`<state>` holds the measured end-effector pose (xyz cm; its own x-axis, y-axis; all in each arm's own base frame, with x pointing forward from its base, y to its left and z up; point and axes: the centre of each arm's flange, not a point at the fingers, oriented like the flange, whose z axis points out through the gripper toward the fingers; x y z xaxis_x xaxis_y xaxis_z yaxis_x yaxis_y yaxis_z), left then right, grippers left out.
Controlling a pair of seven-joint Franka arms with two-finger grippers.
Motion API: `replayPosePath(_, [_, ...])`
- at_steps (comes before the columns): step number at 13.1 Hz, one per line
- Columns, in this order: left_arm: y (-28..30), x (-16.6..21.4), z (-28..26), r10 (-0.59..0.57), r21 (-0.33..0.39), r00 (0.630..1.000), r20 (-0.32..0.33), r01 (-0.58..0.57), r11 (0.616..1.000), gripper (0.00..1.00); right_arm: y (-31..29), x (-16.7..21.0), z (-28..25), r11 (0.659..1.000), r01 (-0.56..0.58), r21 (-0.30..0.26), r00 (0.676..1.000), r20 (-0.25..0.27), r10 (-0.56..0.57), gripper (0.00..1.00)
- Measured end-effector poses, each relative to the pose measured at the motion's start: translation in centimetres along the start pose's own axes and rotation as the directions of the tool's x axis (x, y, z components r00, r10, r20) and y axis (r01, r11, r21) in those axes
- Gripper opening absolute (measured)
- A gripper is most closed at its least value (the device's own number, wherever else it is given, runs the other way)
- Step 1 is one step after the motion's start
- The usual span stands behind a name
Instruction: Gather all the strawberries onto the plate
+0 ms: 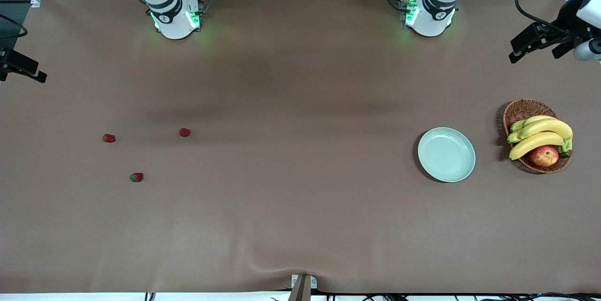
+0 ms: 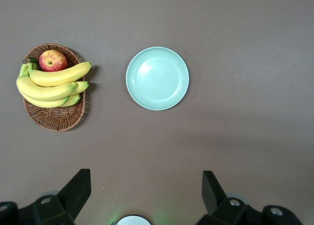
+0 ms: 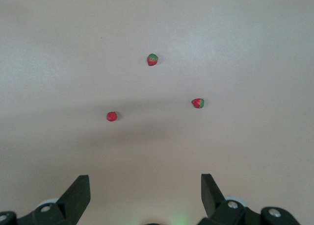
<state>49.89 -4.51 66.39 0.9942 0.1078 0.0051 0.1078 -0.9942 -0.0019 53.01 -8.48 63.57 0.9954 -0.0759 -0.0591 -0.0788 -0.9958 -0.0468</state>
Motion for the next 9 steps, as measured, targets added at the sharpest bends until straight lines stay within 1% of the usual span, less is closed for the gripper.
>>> replayPosePath(5, [0.8,0.2,0.0,0.016,0.000,1.000,0.003,-0.016,1.000,1.00,0.0,0.0,0.0,1.000,-0.001,0.000,1.000,0.000,0.001,1.00])
replayPosePath(9, [1.1,0.4,0.8,0.045,0.004,0.999,0.029,-0.045,0.999,1.00,0.0,0.0,0.0,1.000,-0.001,0.000,1.000,0.000,0.001,1.00])
